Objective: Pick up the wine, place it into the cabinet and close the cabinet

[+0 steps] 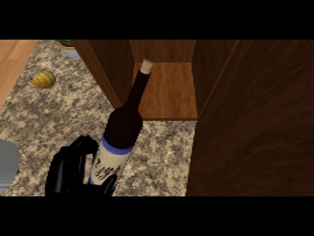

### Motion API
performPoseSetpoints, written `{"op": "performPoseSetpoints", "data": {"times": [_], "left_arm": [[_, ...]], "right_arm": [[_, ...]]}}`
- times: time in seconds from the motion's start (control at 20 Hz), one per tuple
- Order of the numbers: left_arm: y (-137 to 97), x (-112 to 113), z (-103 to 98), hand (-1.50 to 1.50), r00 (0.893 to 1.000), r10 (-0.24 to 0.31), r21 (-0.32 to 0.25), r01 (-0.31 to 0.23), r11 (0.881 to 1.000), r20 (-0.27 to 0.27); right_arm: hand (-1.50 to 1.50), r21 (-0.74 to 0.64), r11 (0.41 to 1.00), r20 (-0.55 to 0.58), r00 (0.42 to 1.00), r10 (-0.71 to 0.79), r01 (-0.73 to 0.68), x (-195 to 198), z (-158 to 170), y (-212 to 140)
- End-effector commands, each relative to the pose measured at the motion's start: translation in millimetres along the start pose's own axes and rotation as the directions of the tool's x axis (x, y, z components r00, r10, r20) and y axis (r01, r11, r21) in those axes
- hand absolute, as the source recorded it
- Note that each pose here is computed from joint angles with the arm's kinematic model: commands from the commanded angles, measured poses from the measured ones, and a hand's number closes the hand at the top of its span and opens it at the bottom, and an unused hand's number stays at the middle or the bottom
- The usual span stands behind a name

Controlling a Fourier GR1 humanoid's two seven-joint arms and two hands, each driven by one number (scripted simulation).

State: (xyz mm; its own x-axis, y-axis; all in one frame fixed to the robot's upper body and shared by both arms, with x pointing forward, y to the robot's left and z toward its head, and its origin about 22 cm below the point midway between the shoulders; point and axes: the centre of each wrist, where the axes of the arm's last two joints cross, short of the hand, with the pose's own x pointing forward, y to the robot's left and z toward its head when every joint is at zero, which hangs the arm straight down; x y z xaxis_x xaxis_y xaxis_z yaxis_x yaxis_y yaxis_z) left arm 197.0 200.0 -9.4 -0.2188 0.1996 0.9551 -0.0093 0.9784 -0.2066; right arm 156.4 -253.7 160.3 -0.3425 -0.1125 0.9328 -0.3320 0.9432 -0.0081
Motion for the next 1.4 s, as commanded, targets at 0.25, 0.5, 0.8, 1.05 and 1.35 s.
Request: {"op": "performPoseSetpoints", "data": {"times": [0.25, 0.5, 0.8, 1.05, 1.35], "left_arm": [[-54.3, 16.2, -36.1, 1.50, 1.000, 0.013, -0.027, -0.014, 1.000, -0.011], [-71.8, 24.3, -66.5, 1.50, 0.998, 0.040, -0.031, -0.042, 0.999, -0.052], [-93.7, -6.7, -67.3, 1.50, 0.997, -0.079, -0.027, 0.078, 0.997, -0.015], [-104.9, -8.5, -105.6, 1.50, 0.987, -0.162, 0.002, 0.162, 0.987, -0.015], [-105.9, -26.7, -116.0, 1.50, 0.981, -0.192, 0.008, 0.192, 0.981, -0.033]], "right_arm": [[-1.50, -0.022, 1.000, 0.035, 0.999, 0.014, -0.014, 5.2, 25.0, 3.7], [-1.50, -0.020, 1.000, 0.038, 0.999, 0.021, -0.021, 6.1, 18.4, -2.3], [-1.50, -0.024, 0.999, 0.047, 0.998, 0.037, -0.036, 19.6, 7.0, -4.1], [-1.50, 0.008, 0.999, 0.042, 0.998, 0.049, -0.049, 23.7, 26.5, -7.5], [-1.50, -0.016, 0.999, 0.059, 0.997, 0.045, -0.044, 2.5, 2.8, -13.2]]}}
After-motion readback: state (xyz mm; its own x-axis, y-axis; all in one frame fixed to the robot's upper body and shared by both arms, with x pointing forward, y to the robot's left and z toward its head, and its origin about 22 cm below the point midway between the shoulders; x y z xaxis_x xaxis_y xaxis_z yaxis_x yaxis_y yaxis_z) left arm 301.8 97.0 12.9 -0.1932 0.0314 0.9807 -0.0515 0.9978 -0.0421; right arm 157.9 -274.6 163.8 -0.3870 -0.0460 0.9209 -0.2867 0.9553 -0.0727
